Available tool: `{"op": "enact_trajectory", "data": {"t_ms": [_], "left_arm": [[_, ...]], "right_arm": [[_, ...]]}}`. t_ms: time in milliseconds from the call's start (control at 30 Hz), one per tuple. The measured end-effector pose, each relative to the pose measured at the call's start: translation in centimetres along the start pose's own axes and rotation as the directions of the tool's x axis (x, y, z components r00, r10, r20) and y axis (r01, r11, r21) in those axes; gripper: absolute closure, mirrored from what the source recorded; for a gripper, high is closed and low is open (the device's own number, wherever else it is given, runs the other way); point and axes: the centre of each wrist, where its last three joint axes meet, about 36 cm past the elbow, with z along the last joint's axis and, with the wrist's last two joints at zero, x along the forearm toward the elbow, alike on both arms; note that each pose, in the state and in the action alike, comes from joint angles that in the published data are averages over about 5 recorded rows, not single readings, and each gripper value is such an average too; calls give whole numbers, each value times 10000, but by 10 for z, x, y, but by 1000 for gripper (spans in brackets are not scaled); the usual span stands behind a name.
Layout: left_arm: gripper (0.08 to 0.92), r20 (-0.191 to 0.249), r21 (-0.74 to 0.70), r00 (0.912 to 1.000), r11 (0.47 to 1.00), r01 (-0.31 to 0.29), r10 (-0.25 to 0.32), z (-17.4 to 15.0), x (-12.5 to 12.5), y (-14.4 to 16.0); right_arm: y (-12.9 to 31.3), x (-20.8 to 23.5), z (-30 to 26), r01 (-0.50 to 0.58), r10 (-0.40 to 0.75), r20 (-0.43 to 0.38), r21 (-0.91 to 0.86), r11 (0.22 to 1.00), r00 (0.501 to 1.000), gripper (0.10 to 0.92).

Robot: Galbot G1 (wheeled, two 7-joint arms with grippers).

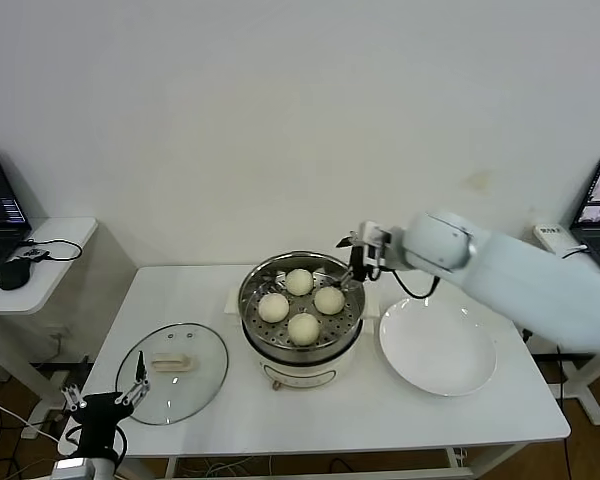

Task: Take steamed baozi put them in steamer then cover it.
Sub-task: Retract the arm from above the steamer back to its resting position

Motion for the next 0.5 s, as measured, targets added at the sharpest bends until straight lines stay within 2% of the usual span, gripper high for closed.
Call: {"op": "enact_trajectory", "data": {"t_ms": [133, 300, 400, 500], "left_arm": [[177, -73, 53, 10000, 10000, -67, 67, 3, 2, -3], [177, -151, 49, 9997, 9998, -213, 213, 7, 2, -7], [177, -176, 14, 9995, 9996, -271, 271, 10, 1, -9], [177, -162, -156, 9993, 9993, -342, 339, 13, -1, -9]], "right_arm": [[28, 8, 26, -1265, 1359, 1440, -722, 9893, 9802, 199], [64, 16, 54, -2529, 3030, 3070, -1925, 9482, 9022, 200], [87, 21, 78, -3115, 4058, 3596, -2924, 9041, 8403, 199], [114, 27, 104, -3629, 5079, 3762, -3932, 8448, 7749, 199]]}}
